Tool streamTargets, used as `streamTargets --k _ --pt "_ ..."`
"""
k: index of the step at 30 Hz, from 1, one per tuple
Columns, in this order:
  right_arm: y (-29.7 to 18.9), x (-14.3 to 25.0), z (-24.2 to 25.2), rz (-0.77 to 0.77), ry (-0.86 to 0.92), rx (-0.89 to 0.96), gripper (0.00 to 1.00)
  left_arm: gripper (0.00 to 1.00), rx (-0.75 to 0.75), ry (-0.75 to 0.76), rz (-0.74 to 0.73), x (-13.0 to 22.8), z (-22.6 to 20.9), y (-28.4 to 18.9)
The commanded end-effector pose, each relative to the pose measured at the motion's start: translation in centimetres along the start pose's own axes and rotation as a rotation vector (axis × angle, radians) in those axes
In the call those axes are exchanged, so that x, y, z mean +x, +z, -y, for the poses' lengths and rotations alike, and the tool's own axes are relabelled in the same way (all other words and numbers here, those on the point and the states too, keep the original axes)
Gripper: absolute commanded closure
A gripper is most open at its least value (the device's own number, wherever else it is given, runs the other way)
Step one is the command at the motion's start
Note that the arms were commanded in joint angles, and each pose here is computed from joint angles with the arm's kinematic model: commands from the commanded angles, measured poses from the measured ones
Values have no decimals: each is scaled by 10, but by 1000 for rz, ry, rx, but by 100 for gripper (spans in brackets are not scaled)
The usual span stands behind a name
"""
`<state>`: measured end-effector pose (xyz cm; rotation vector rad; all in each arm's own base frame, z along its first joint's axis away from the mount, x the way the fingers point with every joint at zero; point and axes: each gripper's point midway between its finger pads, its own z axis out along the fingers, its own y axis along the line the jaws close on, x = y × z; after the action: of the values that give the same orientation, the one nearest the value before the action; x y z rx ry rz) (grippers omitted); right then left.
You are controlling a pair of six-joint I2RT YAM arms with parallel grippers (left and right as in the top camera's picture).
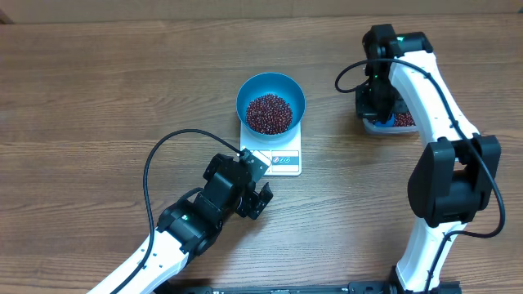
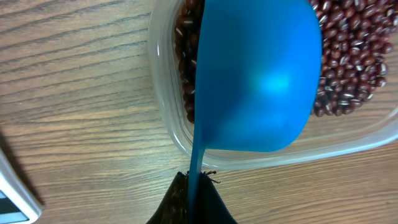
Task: Scoop item into bowl and weigh 150g on scale
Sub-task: 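Lower the blue scoop into the red beans with the right gripper, then drag the scoop through the beans and lift it out filled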
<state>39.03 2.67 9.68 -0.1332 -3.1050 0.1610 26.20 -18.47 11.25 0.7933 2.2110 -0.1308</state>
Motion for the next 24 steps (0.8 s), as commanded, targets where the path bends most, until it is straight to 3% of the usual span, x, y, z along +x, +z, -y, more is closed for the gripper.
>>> streamTargets --k 1,13,24 --pt "4 6 -14 -40 -24 -130 96 0 -3 8 3 1 -2 -1" --pt "-4 6 -25 -47 -110 -393 96 1 -2 8 3 1 -1 -1" --pt "-4 7 -8 -54 -108 -419 96 0 -2 8 3 1 -1 -1"
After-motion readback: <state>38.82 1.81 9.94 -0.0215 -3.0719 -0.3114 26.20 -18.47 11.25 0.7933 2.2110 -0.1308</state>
